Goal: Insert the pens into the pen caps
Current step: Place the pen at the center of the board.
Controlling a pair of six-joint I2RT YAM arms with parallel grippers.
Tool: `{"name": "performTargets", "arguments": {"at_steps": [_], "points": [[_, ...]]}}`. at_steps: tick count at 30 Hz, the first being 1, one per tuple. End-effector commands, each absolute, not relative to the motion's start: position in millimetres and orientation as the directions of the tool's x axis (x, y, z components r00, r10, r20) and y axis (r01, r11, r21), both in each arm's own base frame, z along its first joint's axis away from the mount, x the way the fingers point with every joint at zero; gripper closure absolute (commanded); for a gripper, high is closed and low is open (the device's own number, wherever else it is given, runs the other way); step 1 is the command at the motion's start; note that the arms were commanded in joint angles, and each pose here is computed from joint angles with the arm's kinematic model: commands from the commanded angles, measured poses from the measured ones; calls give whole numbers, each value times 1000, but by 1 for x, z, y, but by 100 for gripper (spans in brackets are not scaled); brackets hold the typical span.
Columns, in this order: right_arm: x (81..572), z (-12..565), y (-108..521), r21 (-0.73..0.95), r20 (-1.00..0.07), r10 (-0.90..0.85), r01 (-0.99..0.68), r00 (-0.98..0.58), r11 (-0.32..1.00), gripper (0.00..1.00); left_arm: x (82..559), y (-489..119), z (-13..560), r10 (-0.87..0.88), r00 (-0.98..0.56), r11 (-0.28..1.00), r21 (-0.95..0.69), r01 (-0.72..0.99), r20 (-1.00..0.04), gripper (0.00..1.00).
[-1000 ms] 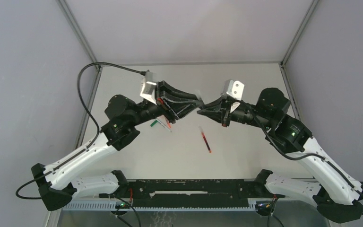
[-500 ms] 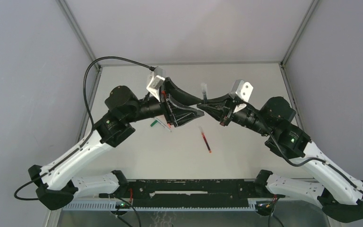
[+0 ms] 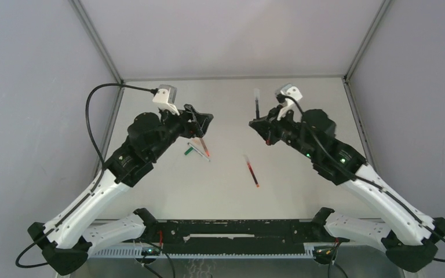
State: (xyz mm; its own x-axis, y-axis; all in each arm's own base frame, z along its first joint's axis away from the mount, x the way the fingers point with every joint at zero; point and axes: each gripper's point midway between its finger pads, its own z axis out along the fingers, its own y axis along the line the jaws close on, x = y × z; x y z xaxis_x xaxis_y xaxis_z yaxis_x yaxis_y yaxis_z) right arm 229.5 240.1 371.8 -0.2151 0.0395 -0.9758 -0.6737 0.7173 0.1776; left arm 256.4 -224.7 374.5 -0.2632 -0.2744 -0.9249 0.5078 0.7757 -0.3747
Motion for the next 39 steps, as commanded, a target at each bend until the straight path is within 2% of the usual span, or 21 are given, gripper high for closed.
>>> {"name": "performTargets", "arguments": {"at_steps": [1, 11, 21, 27, 39], "points": [[245, 269, 218, 223, -851, -70, -479, -521, 849, 99, 282, -185, 316, -261, -329, 899, -353, 258, -907, 22], [254, 141, 203, 245, -572, -203, -402, -794, 882, 99, 280, -182, 288, -254, -376, 907, -354, 228, -891, 21], [244, 66, 194, 270, -348, -260, -362, -901, 892, 99, 275, -183, 269, -283, -414, 898, -390, 203, -865, 21], [231, 42, 189, 241, -279, -272, -341, -921, 909, 98, 273, -182, 264, -280, -421, 899, -390, 202, -863, 21], [223, 20, 189, 194, -226, -305, -349, -925, 917, 90, 277, -190, 262, -264, -437, 896, -387, 219, -860, 21]]}}
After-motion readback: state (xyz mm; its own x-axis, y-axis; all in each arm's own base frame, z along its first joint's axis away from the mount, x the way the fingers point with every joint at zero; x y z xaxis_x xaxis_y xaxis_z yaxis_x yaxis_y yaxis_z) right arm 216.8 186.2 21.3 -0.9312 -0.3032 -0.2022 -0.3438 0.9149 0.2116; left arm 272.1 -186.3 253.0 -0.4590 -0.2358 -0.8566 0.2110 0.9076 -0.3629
